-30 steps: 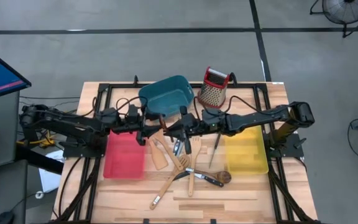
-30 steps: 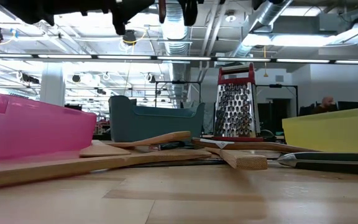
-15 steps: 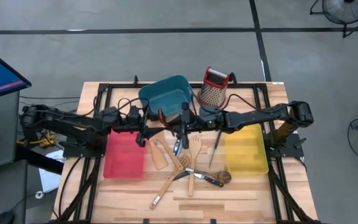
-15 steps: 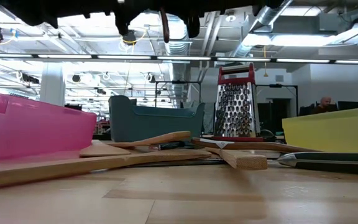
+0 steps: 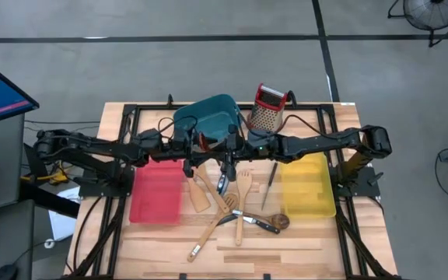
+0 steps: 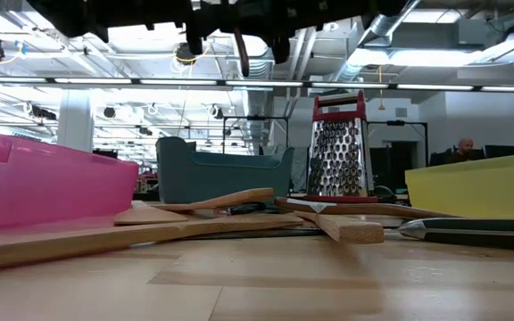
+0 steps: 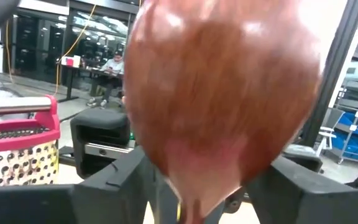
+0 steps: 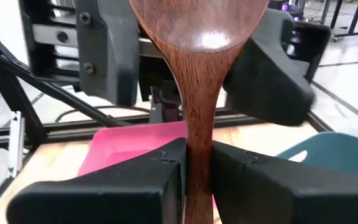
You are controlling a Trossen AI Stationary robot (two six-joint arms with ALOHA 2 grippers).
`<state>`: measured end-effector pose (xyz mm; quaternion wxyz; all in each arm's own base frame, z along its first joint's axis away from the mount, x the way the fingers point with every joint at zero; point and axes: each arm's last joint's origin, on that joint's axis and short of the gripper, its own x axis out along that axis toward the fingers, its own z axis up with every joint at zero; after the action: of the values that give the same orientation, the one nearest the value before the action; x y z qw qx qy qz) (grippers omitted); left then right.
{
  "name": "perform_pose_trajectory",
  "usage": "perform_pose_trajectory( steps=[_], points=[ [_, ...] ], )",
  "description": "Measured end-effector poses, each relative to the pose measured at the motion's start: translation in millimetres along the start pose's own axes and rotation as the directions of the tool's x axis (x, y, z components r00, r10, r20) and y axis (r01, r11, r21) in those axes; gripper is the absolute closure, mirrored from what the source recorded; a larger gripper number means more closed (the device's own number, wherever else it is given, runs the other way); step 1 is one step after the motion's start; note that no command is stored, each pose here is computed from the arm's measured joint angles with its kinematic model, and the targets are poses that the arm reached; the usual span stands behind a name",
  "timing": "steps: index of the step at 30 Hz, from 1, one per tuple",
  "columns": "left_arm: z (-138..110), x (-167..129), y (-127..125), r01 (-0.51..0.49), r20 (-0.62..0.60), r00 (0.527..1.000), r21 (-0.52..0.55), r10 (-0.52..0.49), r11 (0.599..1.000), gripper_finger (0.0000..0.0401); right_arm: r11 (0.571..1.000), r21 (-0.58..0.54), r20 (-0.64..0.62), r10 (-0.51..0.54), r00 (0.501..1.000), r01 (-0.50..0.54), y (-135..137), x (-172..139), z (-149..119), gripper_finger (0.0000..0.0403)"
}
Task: Pick & Place Kitchen Items
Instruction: Put the dark brown spoon into the pink bin
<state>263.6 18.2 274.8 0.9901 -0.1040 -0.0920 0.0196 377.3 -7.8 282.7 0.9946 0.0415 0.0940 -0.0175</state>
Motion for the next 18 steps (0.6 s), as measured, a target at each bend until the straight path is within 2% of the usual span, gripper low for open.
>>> perform_pose_trajectory(
  steps=[10, 14, 16, 18],
  points=[
    [1.6, -1.6, 0.1, -0.015, -0.004, 1.0, 0.018, 0.016, 1.0, 0.0365, 1.0, 0.004, 0.04, 0.001, 0.999, -0.001, -2.9, -0.5, 5.0, 0.0356],
    [1.9, -1.7, 0.2, -0.025, 0.0, 1.0, 0.042, 0.025, 0.999, 0.0375, 1.0, 0.025, 0.052, 0.001, 0.999, -0.003, -2.9, -0.6, 6.2, 0.0354],
    [1.8, -1.7, 0.0, -0.044, 0.004, 0.999, 0.052, 0.044, 0.998, 0.0377, 1.0, 0.023, 0.047, 0.001, 0.999, -0.002, -2.8, -0.5, 5.7, 0.0333],
    [3.2, -2.1, -0.2, -0.059, 0.017, 0.998, 0.05, 0.058, 0.997, 0.0383, 1.0, 0.021, 0.025, -0.002, 1.0, 0.001, -3.1, 0.1, 2.4, 0.0293]
  ],
)
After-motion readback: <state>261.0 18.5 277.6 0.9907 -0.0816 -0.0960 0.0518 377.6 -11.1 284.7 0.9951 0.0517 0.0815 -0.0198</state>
